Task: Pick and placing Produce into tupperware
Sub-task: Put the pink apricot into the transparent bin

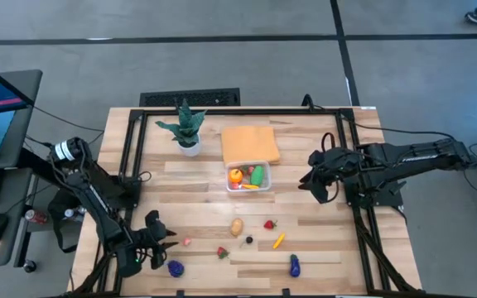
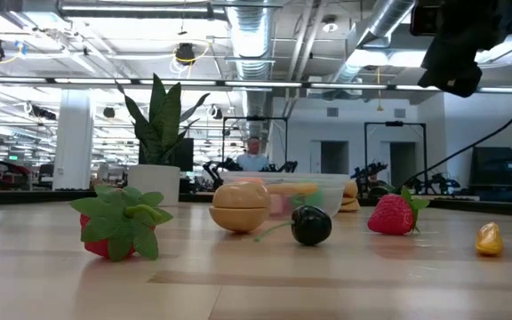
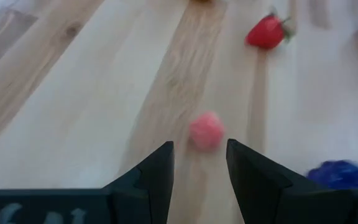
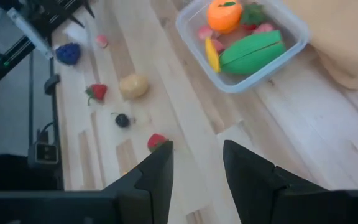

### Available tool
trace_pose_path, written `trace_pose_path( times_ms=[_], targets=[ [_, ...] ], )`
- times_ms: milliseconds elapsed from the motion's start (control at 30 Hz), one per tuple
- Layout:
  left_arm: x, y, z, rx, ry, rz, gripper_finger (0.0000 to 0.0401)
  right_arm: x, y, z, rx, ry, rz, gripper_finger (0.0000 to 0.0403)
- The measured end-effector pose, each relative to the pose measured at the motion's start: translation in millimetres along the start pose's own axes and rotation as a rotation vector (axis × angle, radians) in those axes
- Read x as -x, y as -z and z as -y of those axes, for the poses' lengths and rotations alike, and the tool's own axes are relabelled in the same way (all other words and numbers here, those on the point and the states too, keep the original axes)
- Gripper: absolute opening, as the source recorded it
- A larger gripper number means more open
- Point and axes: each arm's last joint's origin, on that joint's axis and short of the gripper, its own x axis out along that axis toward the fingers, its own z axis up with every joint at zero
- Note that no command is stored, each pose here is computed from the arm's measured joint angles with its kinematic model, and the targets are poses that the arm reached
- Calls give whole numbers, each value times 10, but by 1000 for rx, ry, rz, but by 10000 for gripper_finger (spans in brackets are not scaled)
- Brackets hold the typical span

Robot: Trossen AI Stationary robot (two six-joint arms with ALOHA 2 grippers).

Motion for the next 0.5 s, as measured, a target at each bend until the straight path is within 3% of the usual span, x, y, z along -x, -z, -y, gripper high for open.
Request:
trace_pose_path(
  times_ms=[300, 500],
  targets=[
    [-19, 30, -46, -163, -9, -10, 138, 0, -10, 3, -48, 17, 22, 132],
    [-33, 14, -43, -200, -8, -8, 138, 0, -11, 3, -52, 21, 24, 131]
  ],
)
